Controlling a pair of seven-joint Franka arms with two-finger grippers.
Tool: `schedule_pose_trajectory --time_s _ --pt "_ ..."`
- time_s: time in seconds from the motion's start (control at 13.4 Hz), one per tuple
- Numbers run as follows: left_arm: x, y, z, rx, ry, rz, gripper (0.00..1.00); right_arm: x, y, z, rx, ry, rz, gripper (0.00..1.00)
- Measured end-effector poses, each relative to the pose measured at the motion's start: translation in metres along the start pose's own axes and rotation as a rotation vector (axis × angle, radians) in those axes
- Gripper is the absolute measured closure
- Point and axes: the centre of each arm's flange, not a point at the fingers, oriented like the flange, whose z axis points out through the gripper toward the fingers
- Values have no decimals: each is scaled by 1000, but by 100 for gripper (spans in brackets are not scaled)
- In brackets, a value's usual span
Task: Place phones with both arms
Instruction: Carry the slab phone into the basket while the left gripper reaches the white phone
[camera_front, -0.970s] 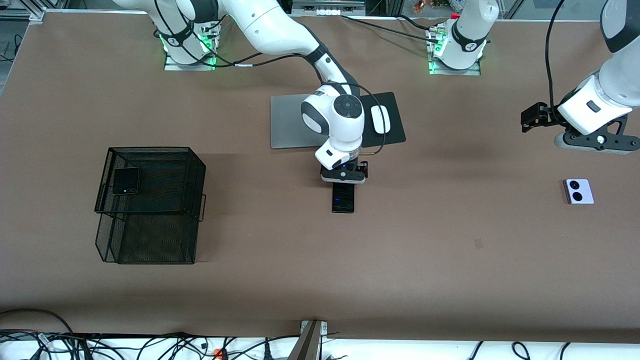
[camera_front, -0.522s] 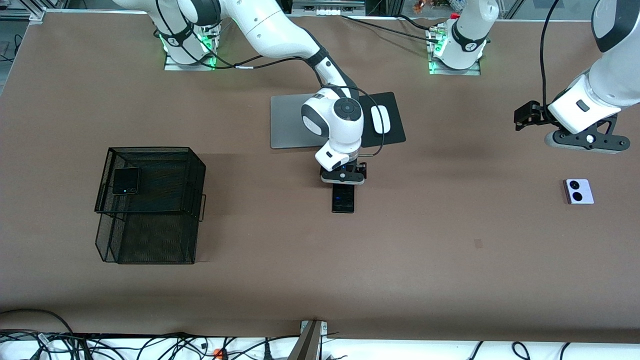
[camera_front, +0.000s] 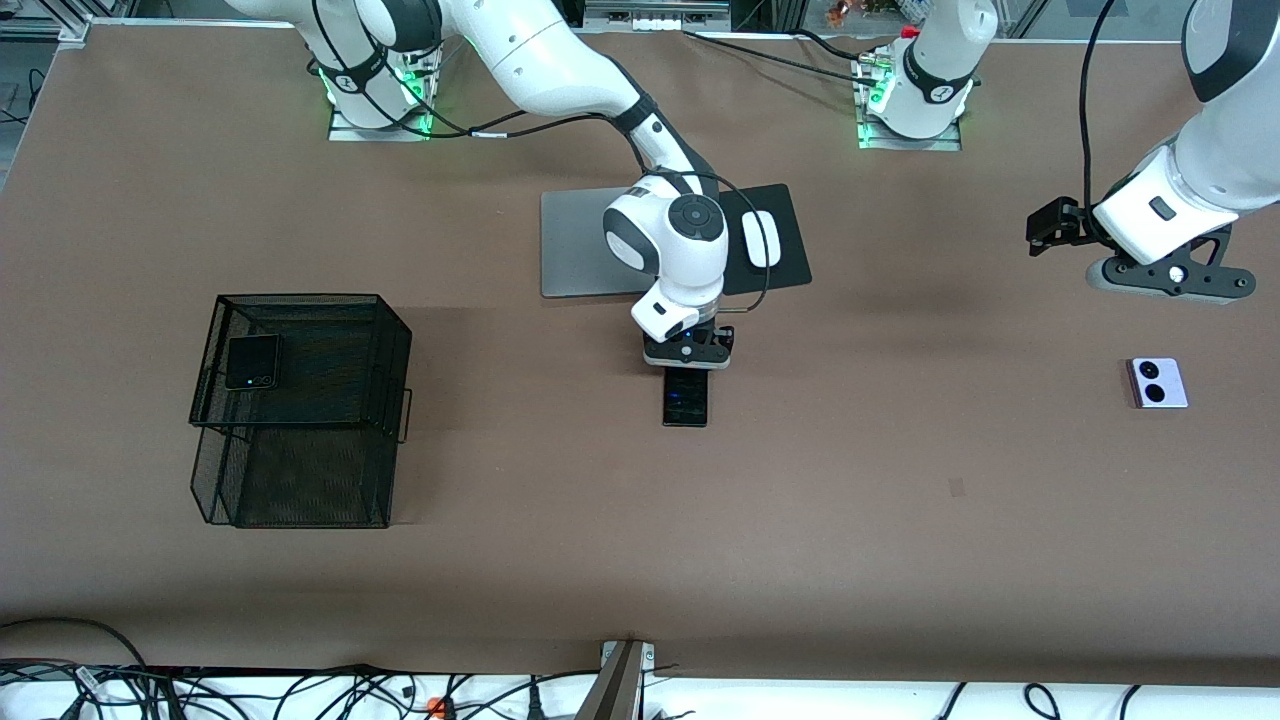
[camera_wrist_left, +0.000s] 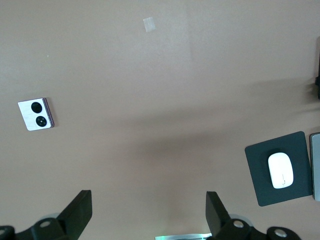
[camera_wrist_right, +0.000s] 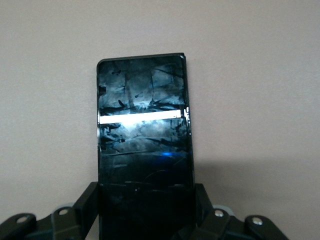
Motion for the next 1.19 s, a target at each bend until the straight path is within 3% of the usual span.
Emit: schedule_pose_trajectory --time_s 0.37,0.75,0.97,1.19 --pt "-1 -4 3 0 -11 -9 0 29 9 -37 -53 -9 17 21" --pt "12 -86 49 12 -67 -140 0 77 32 -163 -68 -62 5 21" --pt "21 -156 92 82 -86 -210 0 112 87 -224 -142 -135 -56 21" --pt "25 -199 133 82 -114 -229 0 153 182 -253 -156 -190 -86 21"
